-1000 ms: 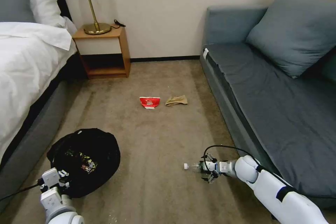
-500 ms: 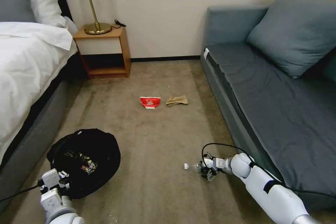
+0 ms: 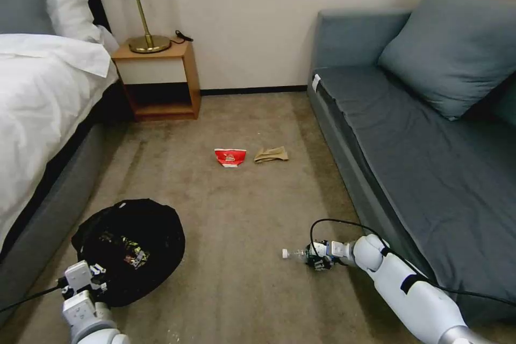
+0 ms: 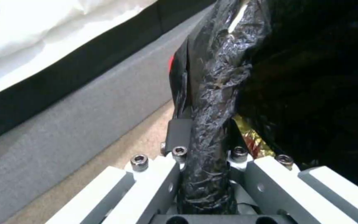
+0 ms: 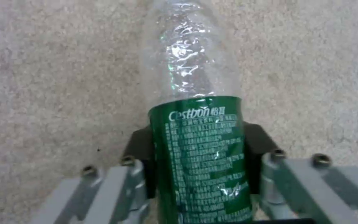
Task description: Pick up the trash bin, then pick up the garbage on the floor and place it into the trash bin.
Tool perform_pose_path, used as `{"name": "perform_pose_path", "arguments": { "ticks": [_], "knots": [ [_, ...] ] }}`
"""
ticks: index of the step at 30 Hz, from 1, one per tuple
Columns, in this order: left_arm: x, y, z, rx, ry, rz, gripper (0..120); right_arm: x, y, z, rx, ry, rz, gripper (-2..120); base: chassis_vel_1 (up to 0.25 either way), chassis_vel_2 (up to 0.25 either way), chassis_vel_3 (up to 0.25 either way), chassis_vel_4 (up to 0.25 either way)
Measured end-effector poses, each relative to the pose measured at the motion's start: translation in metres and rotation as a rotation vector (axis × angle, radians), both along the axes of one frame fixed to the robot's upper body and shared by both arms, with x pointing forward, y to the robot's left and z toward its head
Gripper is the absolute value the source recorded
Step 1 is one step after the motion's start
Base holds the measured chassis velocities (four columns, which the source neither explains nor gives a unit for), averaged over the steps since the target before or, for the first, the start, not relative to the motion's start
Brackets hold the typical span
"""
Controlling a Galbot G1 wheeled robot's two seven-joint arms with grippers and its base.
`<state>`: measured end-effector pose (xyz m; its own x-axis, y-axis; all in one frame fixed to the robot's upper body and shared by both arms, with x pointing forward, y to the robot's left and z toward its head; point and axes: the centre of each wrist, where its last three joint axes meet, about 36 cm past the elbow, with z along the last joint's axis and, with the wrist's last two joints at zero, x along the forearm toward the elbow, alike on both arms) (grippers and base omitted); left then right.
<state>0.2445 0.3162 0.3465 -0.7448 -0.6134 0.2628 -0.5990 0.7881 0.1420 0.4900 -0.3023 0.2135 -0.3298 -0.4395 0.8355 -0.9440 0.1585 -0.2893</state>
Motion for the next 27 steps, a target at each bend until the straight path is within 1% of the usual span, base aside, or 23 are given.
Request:
{"name": "perform_pose_path", "arguments": {
  "ticks": [1,5,7,12,14,16,17,21,22,24,26,27],
  "knots": [
    [0.000,0.000,0.000,0.000,0.000,0.000,3,0.000,0.000,0.000,0.000,0.000,0.000,37,0.000,0.000,0.000,0.000],
    [-0.001,0.001,-0.001,0.003,-0.001,-0.003,3,0.000,0.004,0.001,0.008,-0.008,0.003,25,0.000,0.000,0.000,0.000],
    [-0.001,0.001,-0.001,0.003,0.000,-0.005,3,0.001,0.005,0.002,0.011,-0.010,0.003,23,0.000,0.000,0.000,0.000],
    [-0.002,0.001,-0.006,-0.008,0.012,-0.022,3,0.012,0.013,0.017,0.026,-0.050,0.008,23,0.000,0.000,0.000,0.000],
    [-0.004,-0.002,-0.013,-0.010,0.020,-0.039,3,0.024,0.017,0.030,0.057,-0.086,-0.009,23,0.000,0.000,0.000,0.000],
    [-0.005,-0.006,-0.017,-0.012,0.019,-0.061,3,0.036,0.025,0.041,0.117,-0.118,-0.034,23,0.000,0.000,0.000,0.000],
    [-0.005,-0.006,-0.017,-0.012,0.019,-0.061,3,0.036,0.025,0.041,0.117,-0.118,-0.034,23,0.000,0.000,0.000,0.000],
    [0.005,-0.013,-0.018,-0.025,-0.001,-0.080,3,0.058,0.052,0.065,0.296,-0.184,-0.075,23,0.000,0.000,0.000,0.000],
    [0.005,-0.013,-0.018,-0.025,-0.001,-0.080,3,0.058,0.052,0.065,0.296,-0.184,-0.075,23,0.000,0.000,0.000,0.000],
    [0.009,-0.015,-0.017,-0.036,-0.011,-0.081,3,0.062,0.077,0.075,0.392,-0.231,-0.095,23,0.000,0.000,0.000,0.000],
    [0.012,-0.016,-0.013,-0.042,-0.019,-0.081,3,0.062,0.113,0.091,0.495,-0.288,-0.119,23,0.000,0.000,0.000,0.000],
    [0.012,-0.016,-0.013,-0.042,-0.019,-0.081,3,0.062,0.113,0.091,0.495,-0.288,-0.119,23,0.000,0.000,0.000,0.000]
  ]
}}
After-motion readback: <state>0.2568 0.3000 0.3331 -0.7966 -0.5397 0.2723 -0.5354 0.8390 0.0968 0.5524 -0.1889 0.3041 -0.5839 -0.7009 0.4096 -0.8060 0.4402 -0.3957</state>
